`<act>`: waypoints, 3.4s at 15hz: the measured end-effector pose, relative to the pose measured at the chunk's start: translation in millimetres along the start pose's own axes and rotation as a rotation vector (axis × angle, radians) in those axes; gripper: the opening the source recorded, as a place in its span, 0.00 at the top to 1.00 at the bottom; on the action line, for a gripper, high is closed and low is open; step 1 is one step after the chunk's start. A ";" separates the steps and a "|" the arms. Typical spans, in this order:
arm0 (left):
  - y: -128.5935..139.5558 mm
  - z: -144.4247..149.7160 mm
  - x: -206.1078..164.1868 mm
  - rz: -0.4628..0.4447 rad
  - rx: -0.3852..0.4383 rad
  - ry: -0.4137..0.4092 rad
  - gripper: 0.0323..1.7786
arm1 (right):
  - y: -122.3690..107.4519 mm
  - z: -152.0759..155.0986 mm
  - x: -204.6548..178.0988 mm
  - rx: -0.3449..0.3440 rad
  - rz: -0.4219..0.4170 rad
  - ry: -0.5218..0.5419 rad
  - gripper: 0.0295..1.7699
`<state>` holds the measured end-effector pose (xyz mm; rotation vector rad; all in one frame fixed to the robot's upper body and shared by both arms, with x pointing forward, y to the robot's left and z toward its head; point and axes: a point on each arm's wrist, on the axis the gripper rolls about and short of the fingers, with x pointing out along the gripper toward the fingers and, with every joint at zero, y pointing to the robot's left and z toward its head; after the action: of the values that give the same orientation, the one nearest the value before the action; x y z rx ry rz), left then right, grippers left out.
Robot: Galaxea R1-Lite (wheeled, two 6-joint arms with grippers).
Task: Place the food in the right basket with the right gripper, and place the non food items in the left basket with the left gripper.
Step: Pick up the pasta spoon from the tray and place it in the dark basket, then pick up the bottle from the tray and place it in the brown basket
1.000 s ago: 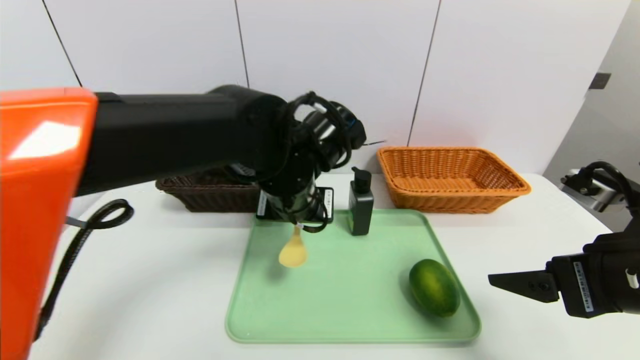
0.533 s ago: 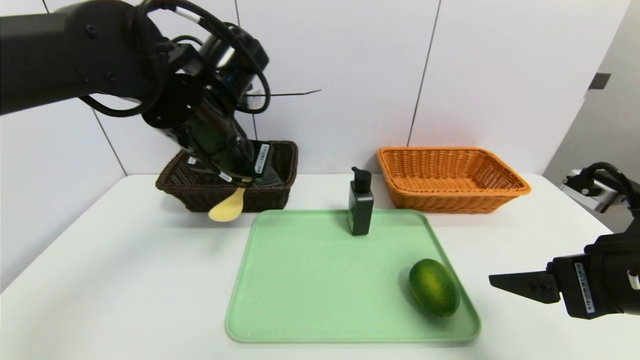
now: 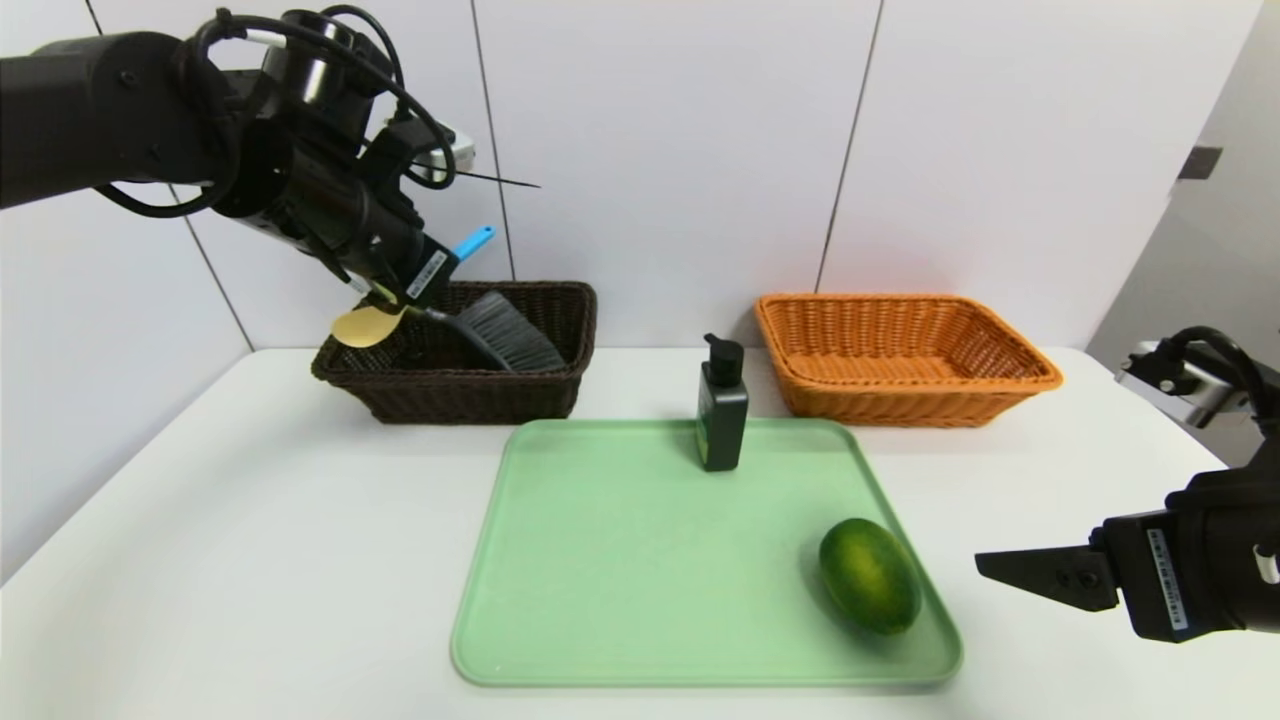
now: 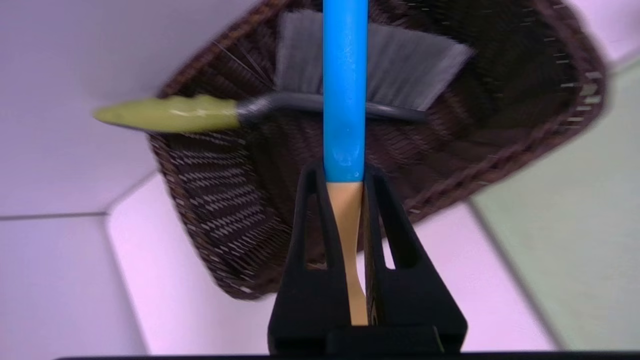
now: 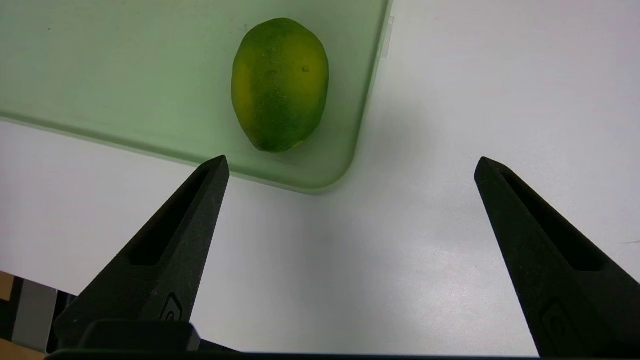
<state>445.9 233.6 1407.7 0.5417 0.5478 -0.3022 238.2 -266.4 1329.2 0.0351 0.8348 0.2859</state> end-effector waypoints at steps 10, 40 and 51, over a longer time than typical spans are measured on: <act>12.8 -9.0 66.4 0.101 0.364 -0.005 0.93 | -1.4 -2.9 2.2 0.006 -0.006 0.012 0.04; -165.0 43.3 -38.9 -0.062 -0.555 -0.022 0.07 | -2.9 -5.1 -4.2 0.016 0.000 -0.016 0.04; -258.7 33.7 -25.2 -0.165 -0.563 0.073 0.05 | -4.7 -5.9 -1.3 0.022 -0.015 -0.002 0.04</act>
<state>333.4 6.3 1341.7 -0.0383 0.7169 -0.2701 234.2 -271.8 1325.5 0.0495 0.8358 0.2623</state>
